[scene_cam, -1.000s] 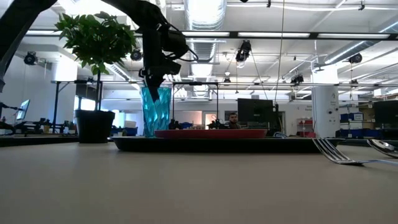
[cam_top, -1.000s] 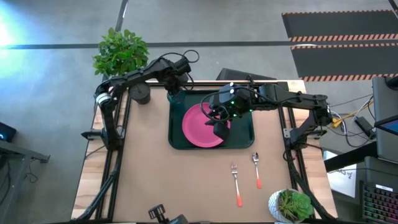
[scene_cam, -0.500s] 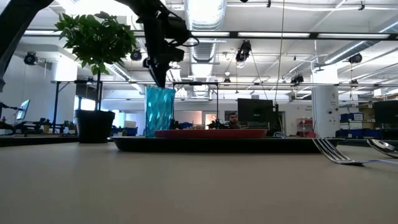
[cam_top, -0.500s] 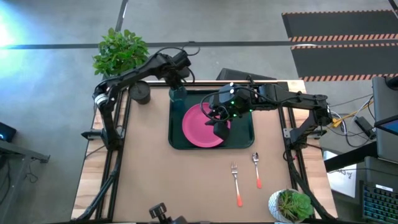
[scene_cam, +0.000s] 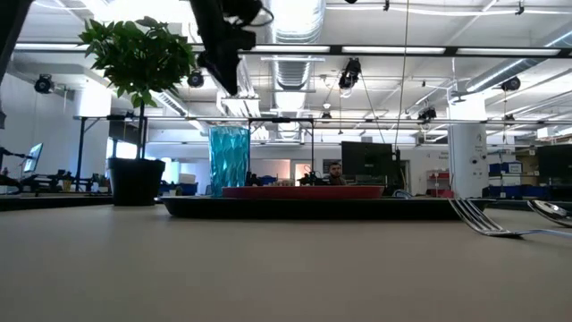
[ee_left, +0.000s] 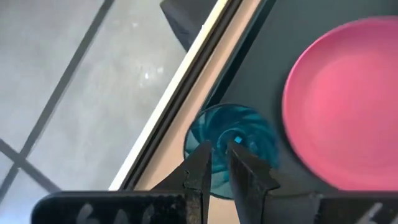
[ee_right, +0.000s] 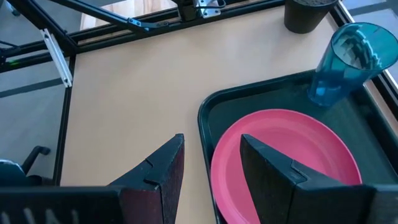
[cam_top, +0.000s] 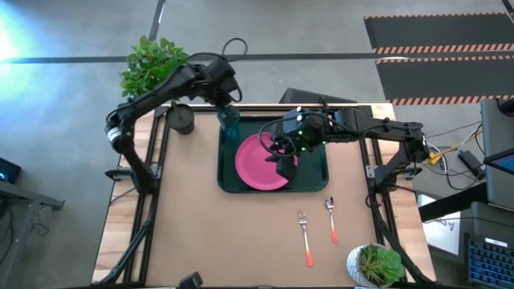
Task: Pick and place plate/cup/fork/spoon on tray
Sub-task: Put the orange spoon on the black tray to the right of the pink plate
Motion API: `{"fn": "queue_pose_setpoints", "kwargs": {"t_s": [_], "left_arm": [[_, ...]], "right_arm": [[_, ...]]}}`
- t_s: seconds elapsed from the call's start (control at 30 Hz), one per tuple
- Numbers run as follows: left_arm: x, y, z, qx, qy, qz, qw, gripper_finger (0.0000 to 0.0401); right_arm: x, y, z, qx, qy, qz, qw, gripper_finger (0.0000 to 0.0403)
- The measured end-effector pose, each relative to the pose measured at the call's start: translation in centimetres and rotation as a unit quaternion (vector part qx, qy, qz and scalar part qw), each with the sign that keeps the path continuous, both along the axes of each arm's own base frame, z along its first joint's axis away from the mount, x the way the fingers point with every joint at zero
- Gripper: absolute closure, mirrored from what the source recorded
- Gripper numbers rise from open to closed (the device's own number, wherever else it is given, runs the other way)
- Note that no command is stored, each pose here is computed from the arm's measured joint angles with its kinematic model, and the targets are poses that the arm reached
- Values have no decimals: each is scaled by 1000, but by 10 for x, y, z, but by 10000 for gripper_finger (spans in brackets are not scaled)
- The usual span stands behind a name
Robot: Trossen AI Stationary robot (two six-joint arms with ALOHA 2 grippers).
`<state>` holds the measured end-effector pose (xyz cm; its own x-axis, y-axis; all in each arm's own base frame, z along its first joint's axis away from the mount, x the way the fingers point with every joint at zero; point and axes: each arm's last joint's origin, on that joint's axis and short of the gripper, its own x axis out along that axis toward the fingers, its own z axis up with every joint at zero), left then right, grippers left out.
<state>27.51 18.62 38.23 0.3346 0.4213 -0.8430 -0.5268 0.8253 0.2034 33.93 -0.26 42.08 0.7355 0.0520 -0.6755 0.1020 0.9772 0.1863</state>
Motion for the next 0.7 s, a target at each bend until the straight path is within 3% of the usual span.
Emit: {"fn": "queue_pose_setpoints", "kwargs": {"t_s": [0.17, 0.37, 0.7], "left_arm": [[-17, -33, 32, -1, -71, -5, 997, 367], [-47, -90, 72, 10, -158, -55, 986, 367], [-115, -157, 112, 13, -276, -110, 955, 367]], "right_arm": [[-4, 0, -4, 4, 29, -3, 1000, 257], [-16, 1, -14, 35, 113, -36, 992, 257], [-42, 36, -26, 111, 259, -140, 949, 257]]}}
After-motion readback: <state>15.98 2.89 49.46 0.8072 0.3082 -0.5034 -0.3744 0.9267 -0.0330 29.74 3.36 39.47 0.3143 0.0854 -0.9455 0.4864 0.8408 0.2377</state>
